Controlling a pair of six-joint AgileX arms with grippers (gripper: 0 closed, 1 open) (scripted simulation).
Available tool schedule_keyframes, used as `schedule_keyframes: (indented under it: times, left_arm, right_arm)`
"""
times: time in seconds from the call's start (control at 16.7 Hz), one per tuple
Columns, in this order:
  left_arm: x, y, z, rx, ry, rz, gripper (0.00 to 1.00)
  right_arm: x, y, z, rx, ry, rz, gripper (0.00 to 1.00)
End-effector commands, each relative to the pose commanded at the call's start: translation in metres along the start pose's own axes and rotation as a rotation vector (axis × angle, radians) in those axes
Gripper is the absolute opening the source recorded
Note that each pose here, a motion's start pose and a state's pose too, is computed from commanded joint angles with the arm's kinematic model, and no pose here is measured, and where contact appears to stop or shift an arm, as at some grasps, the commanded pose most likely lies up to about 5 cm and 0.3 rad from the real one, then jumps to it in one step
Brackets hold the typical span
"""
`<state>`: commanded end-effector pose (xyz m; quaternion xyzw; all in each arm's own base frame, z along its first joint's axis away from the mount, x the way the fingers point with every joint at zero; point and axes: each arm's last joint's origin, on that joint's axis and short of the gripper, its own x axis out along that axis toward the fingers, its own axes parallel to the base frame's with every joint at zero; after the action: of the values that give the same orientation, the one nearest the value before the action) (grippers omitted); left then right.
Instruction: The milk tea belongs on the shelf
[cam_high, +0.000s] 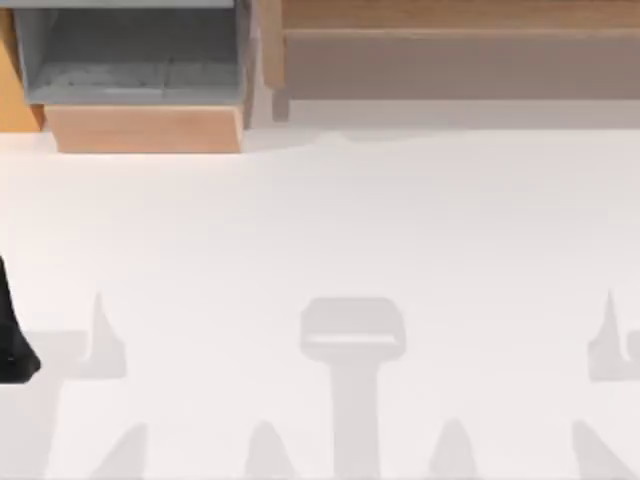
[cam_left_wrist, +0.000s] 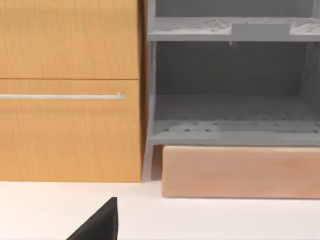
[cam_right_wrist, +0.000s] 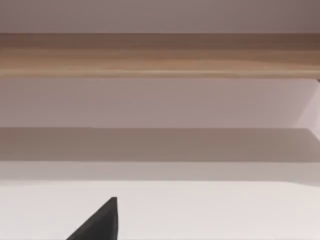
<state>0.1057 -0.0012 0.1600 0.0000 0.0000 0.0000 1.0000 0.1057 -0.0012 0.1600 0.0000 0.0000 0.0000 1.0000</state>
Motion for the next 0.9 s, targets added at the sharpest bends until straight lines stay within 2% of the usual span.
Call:
schedule_keyframes:
  times: [0.48,0.9]
  left_arm:
    - [0.000,0.000,0.000,0.000,0.000,0.000,1.00]
    - [0.000,0.000,0.000,0.000,0.000,0.000,1.00]
  right_arm:
    - [0.012,-0.009,0.015,0.003,-0.004,-0.010,1.00]
    - [0.060,-0.049,0.033,0.010,0.017,-0.015,1.00]
